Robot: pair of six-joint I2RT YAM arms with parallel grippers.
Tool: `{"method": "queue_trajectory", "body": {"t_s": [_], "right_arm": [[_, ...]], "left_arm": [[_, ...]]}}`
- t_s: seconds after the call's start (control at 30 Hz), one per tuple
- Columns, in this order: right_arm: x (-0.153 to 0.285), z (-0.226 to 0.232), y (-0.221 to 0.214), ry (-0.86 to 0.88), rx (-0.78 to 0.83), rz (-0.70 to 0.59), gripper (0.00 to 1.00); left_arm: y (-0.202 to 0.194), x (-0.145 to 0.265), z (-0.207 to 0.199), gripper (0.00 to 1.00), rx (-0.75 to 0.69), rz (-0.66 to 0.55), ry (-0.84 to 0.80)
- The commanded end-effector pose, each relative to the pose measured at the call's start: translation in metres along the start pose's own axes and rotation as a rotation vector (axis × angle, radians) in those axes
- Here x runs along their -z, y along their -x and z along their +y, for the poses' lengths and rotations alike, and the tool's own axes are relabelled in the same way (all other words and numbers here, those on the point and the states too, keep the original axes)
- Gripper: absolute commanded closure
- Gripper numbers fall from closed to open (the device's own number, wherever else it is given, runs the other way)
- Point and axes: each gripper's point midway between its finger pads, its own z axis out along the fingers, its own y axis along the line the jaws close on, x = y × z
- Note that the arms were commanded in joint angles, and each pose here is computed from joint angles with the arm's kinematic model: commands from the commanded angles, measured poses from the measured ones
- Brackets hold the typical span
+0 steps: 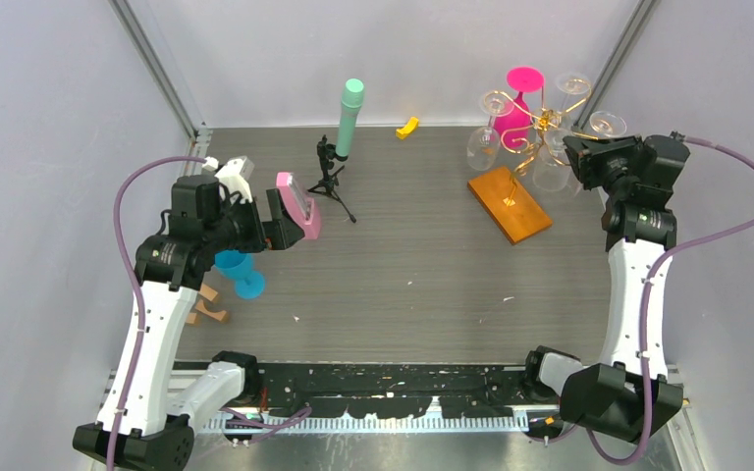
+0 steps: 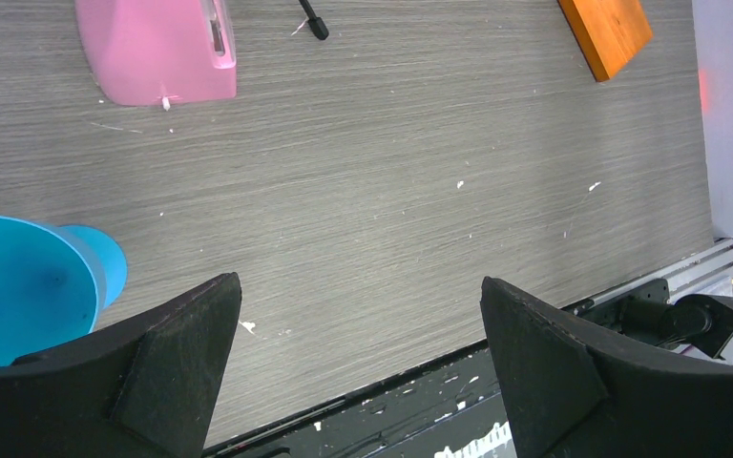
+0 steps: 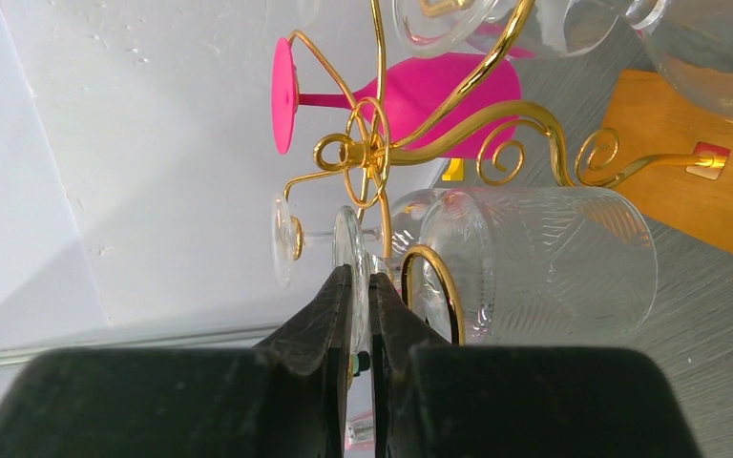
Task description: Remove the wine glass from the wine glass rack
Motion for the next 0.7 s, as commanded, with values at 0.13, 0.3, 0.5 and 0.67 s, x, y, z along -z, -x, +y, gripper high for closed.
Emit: {"method": "queue_trajectory", "body": {"t_s": [0.13, 0.3, 0.5, 0.67], "right_arm": [[0.008, 0.045, 0.023, 0.105, 0.082, -0.152, 1.00], [0.019, 0.046, 0.038, 0.074, 0.100, -0.237, 1.00], [0.030, 0.047, 0.053, 0.032, 0.109, -0.325, 1.00], [0.041, 0.041, 0.063, -0.014, 0.102, -0.393, 1.00]], "left_arm": [[0.004, 0.003, -0.001, 0.00, -0.007, -0.020, 0.003], [0.004, 0.004, -0.001, 0.00, -0.007, -0.021, 0.006], [0.004, 0.003, -0.001, 0.00, -0.008, -0.020, 0.006], [0.004, 0.004, -0.001, 0.00, -0.009, -0.021, 0.005]]}}
